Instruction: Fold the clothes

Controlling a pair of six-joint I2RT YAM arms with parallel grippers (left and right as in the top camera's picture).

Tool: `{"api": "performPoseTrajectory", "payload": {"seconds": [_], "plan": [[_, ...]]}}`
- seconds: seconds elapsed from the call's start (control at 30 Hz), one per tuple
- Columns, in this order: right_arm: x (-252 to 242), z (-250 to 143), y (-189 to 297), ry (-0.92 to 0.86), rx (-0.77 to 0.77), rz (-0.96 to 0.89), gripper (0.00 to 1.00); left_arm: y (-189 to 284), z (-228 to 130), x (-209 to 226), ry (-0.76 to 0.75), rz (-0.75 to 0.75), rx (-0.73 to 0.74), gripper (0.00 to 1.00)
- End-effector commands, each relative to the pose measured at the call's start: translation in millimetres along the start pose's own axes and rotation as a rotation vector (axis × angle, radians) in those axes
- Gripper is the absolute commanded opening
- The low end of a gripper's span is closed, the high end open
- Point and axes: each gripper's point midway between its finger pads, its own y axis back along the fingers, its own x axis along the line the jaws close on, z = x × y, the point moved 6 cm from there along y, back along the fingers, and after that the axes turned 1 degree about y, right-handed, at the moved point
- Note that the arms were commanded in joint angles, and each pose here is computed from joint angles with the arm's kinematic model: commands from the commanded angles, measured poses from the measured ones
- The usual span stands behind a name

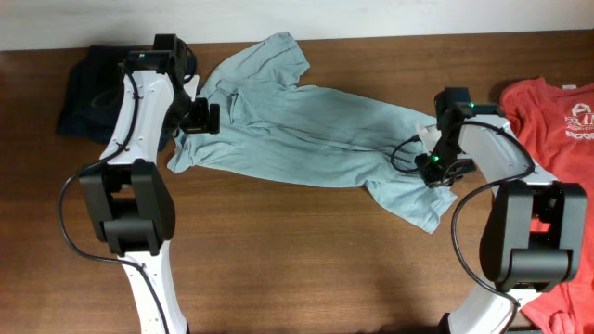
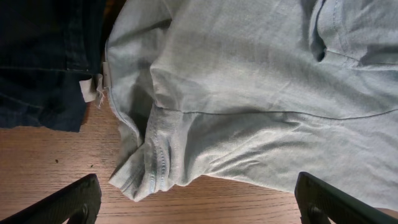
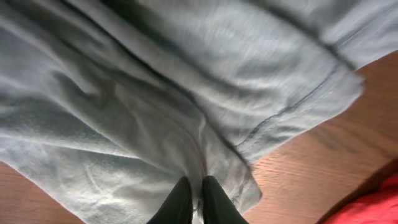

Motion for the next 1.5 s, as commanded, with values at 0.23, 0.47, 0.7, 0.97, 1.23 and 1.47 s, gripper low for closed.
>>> {"api": "performPoseTrajectory", "payload": {"seconds": [0.23,0.47,0.7,0.97,1.23,1.47], "plan": [[-17,23,9,0.074,-0.106,-0.119,0.12,-5,-1,4,0.016,0.01,0.012,0.99],[-21,34,11,0.082,-0.164,-0.143,0.12,-5,-1,4,0.016,0.01,0.012,0.99],[-31,31,7,0.107,-0.164,-0.151,0.12,-5,-1,4,0.016,0.01,0.012,0.99],[-50,26,-2,0.037,-0.185,-0.164,0.45,-5,-1,4,0.016,0.01,0.012,0.99],[-49,47,27,-0.091,-0.284,-0.147,0.5,-5,-1,4,0.016,0.01,0.012,0.99],[10,51,76,-0.133,-0.301,0.25,0.44,-5,-1,4,0.016,0.01,0.012,0.99]]}}
